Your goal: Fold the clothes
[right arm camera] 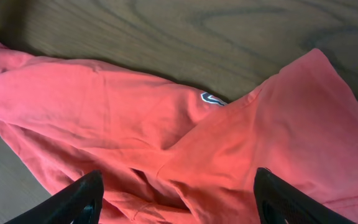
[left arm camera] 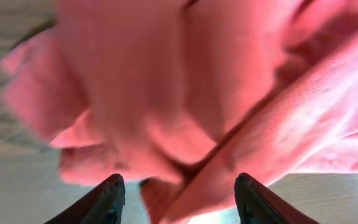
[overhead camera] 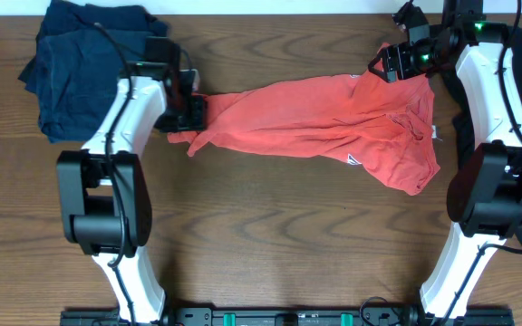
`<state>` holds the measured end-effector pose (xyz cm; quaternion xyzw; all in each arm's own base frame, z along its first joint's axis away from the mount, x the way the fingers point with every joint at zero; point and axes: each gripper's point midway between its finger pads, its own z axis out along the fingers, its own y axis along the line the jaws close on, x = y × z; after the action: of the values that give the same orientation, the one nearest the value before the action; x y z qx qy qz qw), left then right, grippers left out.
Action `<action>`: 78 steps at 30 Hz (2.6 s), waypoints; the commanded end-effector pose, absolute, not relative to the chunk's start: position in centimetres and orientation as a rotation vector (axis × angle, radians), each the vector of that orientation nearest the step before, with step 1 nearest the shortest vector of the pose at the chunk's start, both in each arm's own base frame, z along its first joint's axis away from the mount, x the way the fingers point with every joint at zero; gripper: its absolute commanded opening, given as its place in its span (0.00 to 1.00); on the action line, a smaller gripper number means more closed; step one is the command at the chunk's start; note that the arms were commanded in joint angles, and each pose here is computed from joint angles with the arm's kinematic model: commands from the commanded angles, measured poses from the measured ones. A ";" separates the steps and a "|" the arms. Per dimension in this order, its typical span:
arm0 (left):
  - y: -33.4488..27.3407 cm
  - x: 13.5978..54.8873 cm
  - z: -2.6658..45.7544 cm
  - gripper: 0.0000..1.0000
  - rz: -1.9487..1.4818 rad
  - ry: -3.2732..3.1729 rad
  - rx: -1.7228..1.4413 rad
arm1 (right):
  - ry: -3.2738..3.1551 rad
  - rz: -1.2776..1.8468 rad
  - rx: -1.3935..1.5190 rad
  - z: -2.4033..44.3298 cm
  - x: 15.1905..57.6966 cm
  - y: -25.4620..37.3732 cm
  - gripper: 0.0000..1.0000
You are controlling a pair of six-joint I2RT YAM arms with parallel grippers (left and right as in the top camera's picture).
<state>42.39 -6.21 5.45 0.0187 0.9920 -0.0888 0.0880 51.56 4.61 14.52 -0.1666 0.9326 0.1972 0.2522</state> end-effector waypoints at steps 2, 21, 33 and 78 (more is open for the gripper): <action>-6.0 43.1 4.9 0.59 -0.203 2.934 0.099 | 2.527 0.532 -0.484 15.2 51.3 4.9 0.76; -4.0 43.8 3.5 0.35 -0.048 2.933 -0.080 | 2.538 0.526 -0.482 15.0 51.2 4.8 0.76; -4.0 43.6 2.4 0.06 -0.047 2.950 -0.170 | 2.541 0.501 -0.476 14.9 51.3 4.5 0.76; -2.7 49.5 3.9 0.70 0.060 2.778 -0.184 | 2.554 0.500 -0.473 14.8 51.1 4.4 0.77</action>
<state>50.06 -3.57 4.78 -0.0771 0.9784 -0.0011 0.1918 51.08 4.19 14.06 -0.1615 0.9394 0.1864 0.2380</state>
